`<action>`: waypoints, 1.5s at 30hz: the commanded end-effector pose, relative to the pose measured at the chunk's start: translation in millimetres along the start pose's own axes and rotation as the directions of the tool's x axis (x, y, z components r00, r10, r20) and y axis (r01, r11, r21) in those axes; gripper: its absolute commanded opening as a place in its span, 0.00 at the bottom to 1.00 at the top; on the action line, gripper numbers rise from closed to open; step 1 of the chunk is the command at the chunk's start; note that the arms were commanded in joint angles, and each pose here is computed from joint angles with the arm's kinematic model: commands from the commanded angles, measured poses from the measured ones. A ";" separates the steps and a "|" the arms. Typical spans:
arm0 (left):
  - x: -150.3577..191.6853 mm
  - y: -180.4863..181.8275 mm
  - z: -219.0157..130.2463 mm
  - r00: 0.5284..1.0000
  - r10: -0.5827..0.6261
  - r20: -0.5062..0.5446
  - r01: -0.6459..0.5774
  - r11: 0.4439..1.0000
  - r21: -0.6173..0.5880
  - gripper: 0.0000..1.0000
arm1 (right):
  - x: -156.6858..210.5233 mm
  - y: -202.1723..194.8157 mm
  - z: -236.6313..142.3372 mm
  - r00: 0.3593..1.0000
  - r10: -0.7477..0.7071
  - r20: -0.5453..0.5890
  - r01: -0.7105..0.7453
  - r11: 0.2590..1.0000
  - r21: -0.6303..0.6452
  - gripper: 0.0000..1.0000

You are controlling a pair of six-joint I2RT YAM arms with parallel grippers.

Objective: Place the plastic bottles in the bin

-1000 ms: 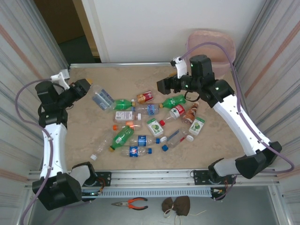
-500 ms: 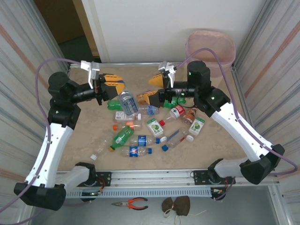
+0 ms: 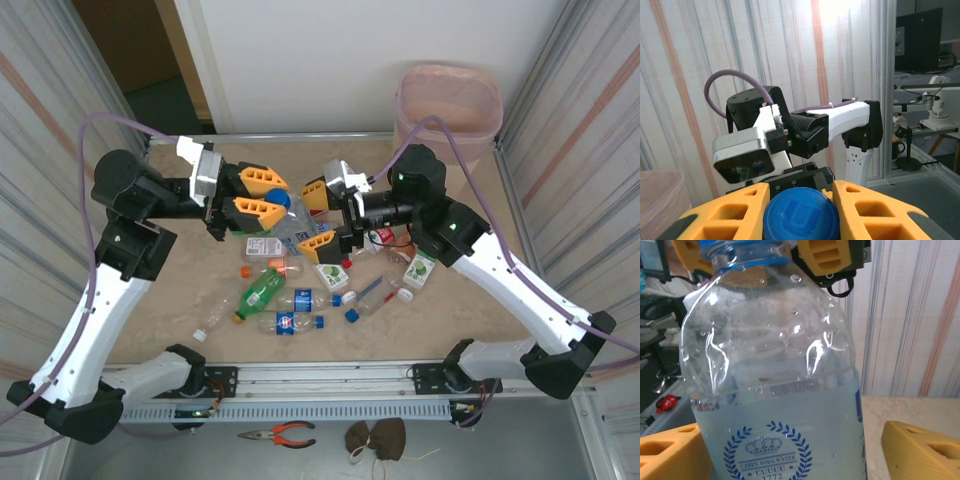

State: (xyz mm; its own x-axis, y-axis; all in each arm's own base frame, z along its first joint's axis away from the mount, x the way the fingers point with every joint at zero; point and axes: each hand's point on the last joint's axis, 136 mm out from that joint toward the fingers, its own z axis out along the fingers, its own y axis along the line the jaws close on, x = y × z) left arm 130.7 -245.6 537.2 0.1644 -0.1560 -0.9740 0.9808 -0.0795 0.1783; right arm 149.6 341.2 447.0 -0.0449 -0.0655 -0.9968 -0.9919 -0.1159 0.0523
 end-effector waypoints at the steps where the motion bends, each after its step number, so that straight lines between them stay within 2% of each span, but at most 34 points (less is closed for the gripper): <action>1: -15.2 -11.1 1.5 0.997 0.080 0.020 -0.080 0.996 0.034 0.00 | -8.2 18.1 -3.8 0.998 -0.061 0.018 0.062 0.997 -0.043 0.75; 5: -17.7 -12.2 3.0 0.996 0.084 0.024 -0.085 0.996 0.038 0.00 | -9.7 21.6 -3.5 0.997 -0.071 0.020 0.072 0.996 -0.049 0.62; 11: -15.9 -9.3 3.2 0.997 0.079 0.021 -0.080 0.997 0.019 0.00 | -12.9 24.8 -4.5 0.996 -0.084 0.023 0.085 0.995 -0.047 0.50; 13: -14.8 -6.6 3.4 0.997 0.076 0.019 -0.076 0.997 0.005 0.00 | -13.8 25.3 -5.1 0.996 -0.085 0.023 0.086 0.995 -0.048 0.49; 14: -15.4 -6.9 2.8 0.997 0.079 0.020 -0.079 0.997 -0.002 0.04 | -14.6 24.8 -5.2 0.996 -0.087 0.024 0.088 0.995 -0.045 0.49; 15: -15.8 -5.2 2.2 0.996 0.082 0.021 -0.081 0.996 -0.020 0.18 | -14.6 24.7 -5.5 0.996 -0.086 0.023 0.087 0.995 -0.041 0.49; 16: -15.5 -3.5 1.6 0.996 0.084 0.021 -0.083 0.996 -0.036 0.25 | -15.5 24.7 -6.0 0.996 -0.087 0.024 0.088 0.995 -0.036 0.49; 18: -15.1 -1.3 -0.3 0.995 0.096 0.019 -0.095 0.993 -0.070 0.33 | -14.5 22.1 -6.1 0.996 -0.082 0.017 0.083 0.996 -0.021 0.49; 19: -15.1 0.1 -1.8 0.995 0.103 0.015 -0.101 0.990 -0.095 0.46 | -15.5 20.4 -6.6 0.996 -0.082 0.017 0.083 0.997 -0.008 0.49; 22: -12.4 8.7 -8.4 0.993 0.119 0.000 -0.117 0.974 -0.195 0.65 | -16.2 15.4 -7.7 0.997 -0.082 0.011 0.082 0.996 0.028 0.49; 24: -8.8 15.2 -14.6 0.992 0.124 -0.015 -0.123 0.955 -0.268 0.73 | -16.1 8.4 -9.2 0.997 -0.077 0.002 0.077 0.995 0.069 0.49; 29: 5.2 30.7 -33.4 0.992 0.111 -0.062 -0.127 0.889 -0.441 0.83 | -14.7 -27.4 -21.6 0.999 -0.035 -0.031 0.041 0.973 0.228 0.49; 33: 22.2 43.2 -51.7 0.992 0.057 -0.113 -0.112 0.817 -0.565 0.86 | -19.6 -67.8 -50.1 1.000 0.011 -0.014 -0.005 0.921 0.389 0.48; 35: 30.5 43.4 -56.9 0.990 0.038 -0.135 -0.111 0.802 -0.588 0.87 | -23.8 -86.8 -68.3 1.000 0.026 0.003 -0.024 0.889 0.457 0.48; 38: 46.5 52.4 -67.0 0.988 -0.031 -0.150 -0.075 0.756 -0.650 0.88 | -30.8 -118.8 -102.0 0.998 0.058 0.040 -0.070 0.817 0.572 0.47; 45: 89.7 72.0 -85.1 0.962 -0.214 -0.169 0.014 0.656 -0.755 0.86 | -40.0 -193.0 -195.7 0.984 0.109 0.145 -0.181 0.564 0.806 0.46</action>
State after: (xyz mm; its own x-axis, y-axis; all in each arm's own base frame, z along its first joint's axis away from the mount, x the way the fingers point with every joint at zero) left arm 208.1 -190.5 473.3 0.0623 0.0126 -0.9980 0.7839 0.6182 0.0567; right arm 342.9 200.9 476.1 -0.1500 -0.0001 -0.9887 -0.7450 0.6574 0.1130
